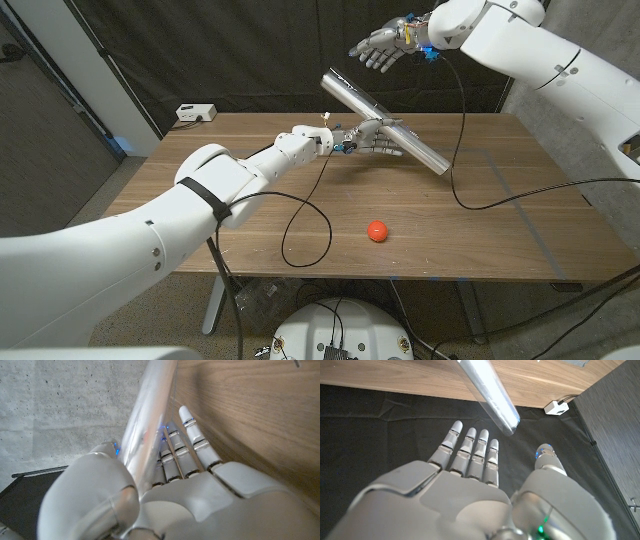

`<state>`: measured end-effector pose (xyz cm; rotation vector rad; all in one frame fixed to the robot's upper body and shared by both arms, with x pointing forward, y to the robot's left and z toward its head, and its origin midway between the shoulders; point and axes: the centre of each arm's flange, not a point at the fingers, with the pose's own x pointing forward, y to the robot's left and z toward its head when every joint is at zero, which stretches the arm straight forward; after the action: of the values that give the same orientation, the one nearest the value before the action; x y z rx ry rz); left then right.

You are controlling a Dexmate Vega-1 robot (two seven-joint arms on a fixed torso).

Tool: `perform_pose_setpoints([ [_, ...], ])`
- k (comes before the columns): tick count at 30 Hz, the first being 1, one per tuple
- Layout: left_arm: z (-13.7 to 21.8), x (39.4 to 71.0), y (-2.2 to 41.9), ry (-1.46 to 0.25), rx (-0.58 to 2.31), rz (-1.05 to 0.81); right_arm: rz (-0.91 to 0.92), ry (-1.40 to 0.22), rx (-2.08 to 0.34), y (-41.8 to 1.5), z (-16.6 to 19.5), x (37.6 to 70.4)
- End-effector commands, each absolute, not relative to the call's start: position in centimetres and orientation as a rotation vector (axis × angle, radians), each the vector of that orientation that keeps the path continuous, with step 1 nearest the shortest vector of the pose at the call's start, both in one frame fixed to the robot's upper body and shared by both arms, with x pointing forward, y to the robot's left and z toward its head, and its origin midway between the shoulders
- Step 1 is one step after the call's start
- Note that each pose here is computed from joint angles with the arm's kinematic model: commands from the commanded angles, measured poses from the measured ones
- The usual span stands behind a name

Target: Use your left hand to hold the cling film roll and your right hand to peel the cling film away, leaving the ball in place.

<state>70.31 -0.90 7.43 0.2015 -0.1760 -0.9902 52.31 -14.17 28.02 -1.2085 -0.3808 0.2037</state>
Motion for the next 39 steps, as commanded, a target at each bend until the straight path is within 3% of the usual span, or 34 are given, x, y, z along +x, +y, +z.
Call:
perform_pose_setpoints([
  [1, 7.4, 70.3, -1.0, -0.172, 0.191, -0.984, 0.126, -0.371, -1.285, -10.8, 26.9, 55.2],
  [18, 7.7, 70.4, -0.5, -0.177, 0.176, -0.989, 0.022, -0.370, -1.381, -9.5, 25.1, 57.3],
  [39, 8.3, 71.2, 0.0, -0.174, 0.141, -0.897, -0.158, -0.251, -1.646, -8.3, 24.1, 59.9],
])
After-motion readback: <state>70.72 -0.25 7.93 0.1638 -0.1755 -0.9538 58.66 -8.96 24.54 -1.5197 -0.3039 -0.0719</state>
